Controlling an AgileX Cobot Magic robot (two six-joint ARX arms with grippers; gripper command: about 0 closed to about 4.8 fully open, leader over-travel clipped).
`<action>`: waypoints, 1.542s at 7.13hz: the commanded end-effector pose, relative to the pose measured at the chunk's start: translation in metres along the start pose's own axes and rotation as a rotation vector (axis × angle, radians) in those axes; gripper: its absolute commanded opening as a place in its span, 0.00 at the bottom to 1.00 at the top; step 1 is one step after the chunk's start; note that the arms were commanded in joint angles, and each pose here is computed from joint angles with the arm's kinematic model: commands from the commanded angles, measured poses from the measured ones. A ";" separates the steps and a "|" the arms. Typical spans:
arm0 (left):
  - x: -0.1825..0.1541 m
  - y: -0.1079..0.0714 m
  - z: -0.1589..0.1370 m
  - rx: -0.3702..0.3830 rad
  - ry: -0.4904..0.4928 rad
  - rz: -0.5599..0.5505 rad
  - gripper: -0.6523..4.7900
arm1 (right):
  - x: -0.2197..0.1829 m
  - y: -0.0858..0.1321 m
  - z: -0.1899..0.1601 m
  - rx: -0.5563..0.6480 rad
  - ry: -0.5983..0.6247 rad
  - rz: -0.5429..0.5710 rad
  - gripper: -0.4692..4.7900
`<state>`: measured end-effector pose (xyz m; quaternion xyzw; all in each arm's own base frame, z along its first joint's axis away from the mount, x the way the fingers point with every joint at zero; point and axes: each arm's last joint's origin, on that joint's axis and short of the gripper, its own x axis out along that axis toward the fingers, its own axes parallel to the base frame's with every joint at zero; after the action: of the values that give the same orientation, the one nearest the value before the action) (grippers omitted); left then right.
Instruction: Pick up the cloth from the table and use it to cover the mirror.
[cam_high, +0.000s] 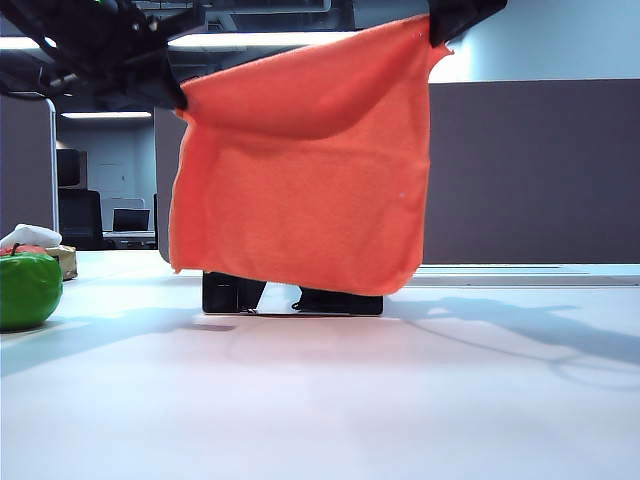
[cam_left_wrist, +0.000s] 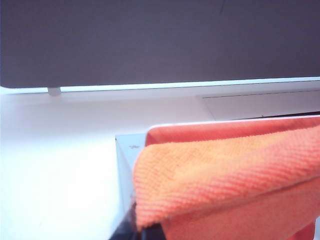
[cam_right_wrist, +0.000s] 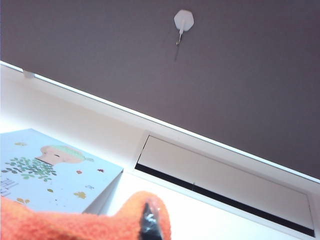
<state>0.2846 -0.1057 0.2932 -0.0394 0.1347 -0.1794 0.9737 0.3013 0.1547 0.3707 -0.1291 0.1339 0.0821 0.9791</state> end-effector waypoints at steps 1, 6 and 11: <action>0.007 0.000 -0.003 -0.010 0.009 -0.002 0.11 | 0.007 0.002 -0.002 -0.005 0.010 -0.007 0.08; -0.002 -0.006 0.053 0.027 -0.243 -0.022 0.11 | 0.007 0.000 0.014 0.000 -0.149 -0.034 0.08; 0.022 -0.002 0.039 -0.007 -0.129 0.064 0.11 | 0.016 -0.027 0.009 0.081 -0.129 -0.090 0.08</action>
<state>0.3138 -0.1152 0.3183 -0.0459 0.0891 -0.1528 0.9832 0.3247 0.1349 0.3754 -0.0969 0.0793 0.0420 0.9912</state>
